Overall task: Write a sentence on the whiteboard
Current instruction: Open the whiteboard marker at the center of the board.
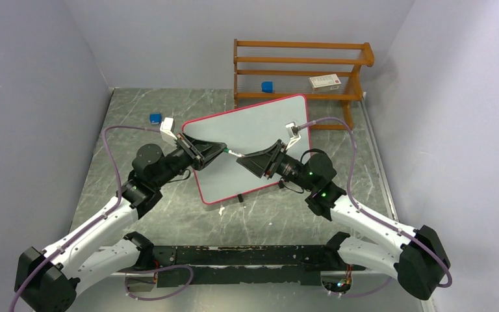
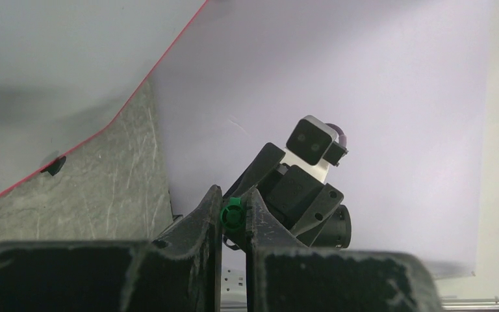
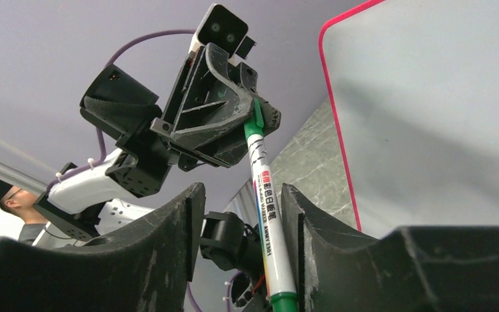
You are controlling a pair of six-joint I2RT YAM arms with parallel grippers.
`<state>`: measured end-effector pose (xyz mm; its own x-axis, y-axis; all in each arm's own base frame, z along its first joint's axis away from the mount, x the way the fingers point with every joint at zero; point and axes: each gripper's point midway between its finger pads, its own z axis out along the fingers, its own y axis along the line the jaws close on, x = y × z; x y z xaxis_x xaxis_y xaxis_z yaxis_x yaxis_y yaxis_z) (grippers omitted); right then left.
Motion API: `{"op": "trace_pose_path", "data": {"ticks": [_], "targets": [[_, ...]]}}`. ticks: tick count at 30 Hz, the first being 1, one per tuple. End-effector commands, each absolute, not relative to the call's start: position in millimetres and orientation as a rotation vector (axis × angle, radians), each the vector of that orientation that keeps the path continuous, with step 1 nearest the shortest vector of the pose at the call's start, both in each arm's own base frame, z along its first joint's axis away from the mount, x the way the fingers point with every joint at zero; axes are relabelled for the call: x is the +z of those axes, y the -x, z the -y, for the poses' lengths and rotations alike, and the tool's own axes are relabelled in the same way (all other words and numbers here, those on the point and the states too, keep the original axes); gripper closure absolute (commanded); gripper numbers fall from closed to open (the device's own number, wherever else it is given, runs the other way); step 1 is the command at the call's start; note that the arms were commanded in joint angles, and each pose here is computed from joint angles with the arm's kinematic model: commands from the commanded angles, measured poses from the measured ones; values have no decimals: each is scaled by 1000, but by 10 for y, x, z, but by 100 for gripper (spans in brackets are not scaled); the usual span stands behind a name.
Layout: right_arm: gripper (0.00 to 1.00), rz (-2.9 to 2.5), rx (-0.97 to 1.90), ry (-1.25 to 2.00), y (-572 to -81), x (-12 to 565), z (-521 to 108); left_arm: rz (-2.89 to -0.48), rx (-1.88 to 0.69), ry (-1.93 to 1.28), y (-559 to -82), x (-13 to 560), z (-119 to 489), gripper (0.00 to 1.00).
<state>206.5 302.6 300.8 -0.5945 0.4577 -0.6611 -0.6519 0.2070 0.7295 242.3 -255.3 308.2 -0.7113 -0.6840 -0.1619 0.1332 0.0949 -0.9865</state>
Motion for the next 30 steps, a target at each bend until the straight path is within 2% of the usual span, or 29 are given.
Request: {"op": "trace_pose_path", "data": {"ticks": [1, 16, 19, 23, 26, 30], "targets": [[53, -1506, 1576, 214, -2044, 3222, -3021, -1734, -1717, 483, -2376, 3224, 2569, 95], [72, -1490, 1583, 243, -2001, 3266, -2994, -1758, -1679, 472, -2388, 3207, 2556, 95], [72, -1497, 1585, 252, -1991, 3254, -2992, -1772, -1660, 455, -2396, 3212, 2558, 95], [80, -1488, 1593, 254, -1976, 3272, -2972, -1784, -1657, 450, -2398, 3197, 2566, 95], [80, -1481, 1596, 249, -1977, 3288, -2948, -1789, -1663, 453, -2390, 3180, 2568, 95], [71, -1474, 1605, 249, -1970, 3317, -2941, -1782, -1667, 463, -2382, 3179, 2554, 95]]}}
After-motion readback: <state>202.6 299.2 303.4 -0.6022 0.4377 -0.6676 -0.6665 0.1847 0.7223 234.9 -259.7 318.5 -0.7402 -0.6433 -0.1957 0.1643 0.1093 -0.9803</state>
